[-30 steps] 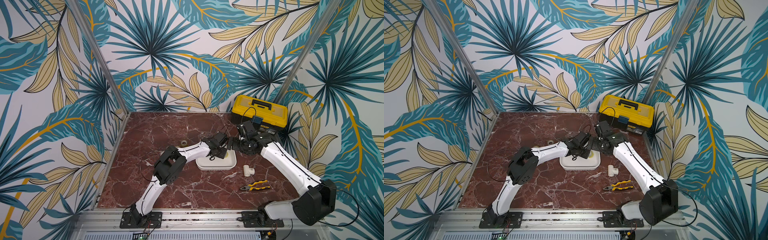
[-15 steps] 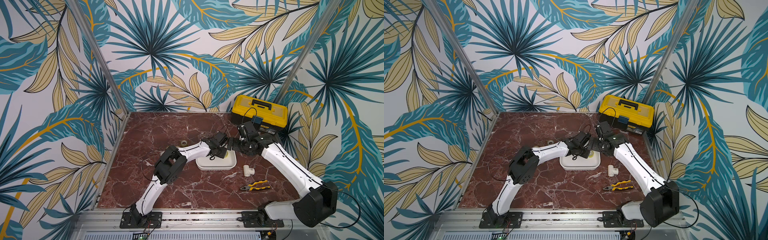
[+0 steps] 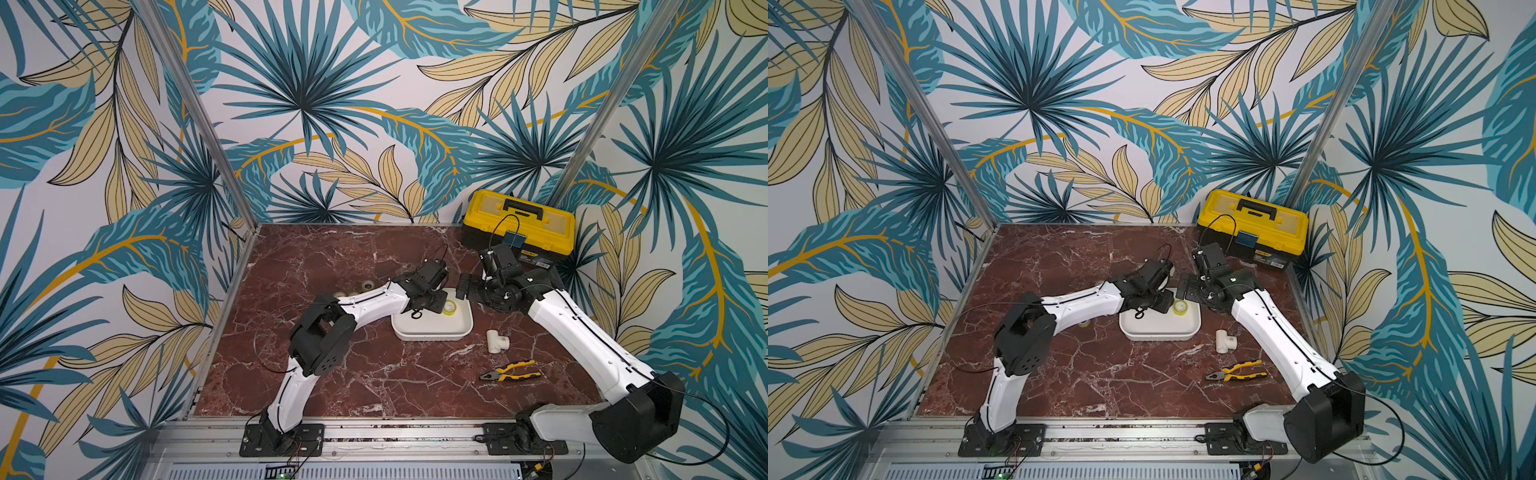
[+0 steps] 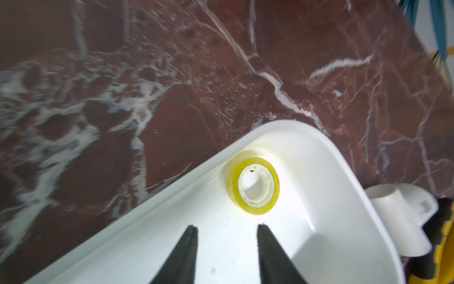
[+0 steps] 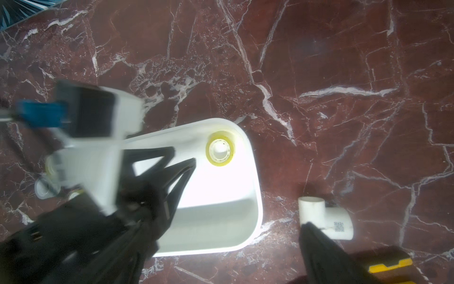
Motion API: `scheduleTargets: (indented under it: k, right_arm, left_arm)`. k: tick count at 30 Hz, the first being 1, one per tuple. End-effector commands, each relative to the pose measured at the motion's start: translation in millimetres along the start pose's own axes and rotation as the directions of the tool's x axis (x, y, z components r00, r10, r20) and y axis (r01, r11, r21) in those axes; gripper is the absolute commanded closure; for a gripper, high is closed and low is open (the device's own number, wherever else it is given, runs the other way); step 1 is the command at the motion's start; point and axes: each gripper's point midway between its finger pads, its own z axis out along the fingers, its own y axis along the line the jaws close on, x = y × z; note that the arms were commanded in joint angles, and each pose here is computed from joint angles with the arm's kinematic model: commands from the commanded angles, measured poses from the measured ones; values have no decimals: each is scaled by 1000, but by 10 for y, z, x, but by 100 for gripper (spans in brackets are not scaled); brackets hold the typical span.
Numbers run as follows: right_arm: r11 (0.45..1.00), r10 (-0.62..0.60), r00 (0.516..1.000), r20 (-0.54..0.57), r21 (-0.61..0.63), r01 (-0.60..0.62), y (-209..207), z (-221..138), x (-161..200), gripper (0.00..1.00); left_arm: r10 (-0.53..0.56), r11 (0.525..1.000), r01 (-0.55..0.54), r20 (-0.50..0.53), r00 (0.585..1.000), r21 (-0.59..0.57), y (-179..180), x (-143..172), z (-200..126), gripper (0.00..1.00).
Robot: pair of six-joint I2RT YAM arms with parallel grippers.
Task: Put the transparent tape into the storage box
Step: Place the tape in the storage box, then pick up the tape at the center of the board.
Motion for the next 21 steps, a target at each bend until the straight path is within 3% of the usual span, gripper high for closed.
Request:
scheduleTargets:
  k: [1,7,12,19,21]
  right_arm:
    - [1000,-31,999,-43,-2,31,-15,58,119,0]
    - [998,-58,992,-115,-4,58,46,241,200,0]
    - [998,-63,986,-153,-13,62,132,368,201,0]
    - [996,-90,977,-194,-11,90,212,515,252,0]
    - [995,-95,975,-199,-10,94,228,538,256,0]
  left_arm:
    - [-76,992,85,108,991,-90,446,-250,-577,41]
    - [-208,930,231,108,972,-285,1302,89,-1303,34]
    - [-395,827,425,157,905,-367,1945,559,-1670,34]
    - [-562,702,591,200,803,-399,2555,1066,-1676,35]
    - [-603,686,622,183,776,-379,2615,1147,-1601,35]
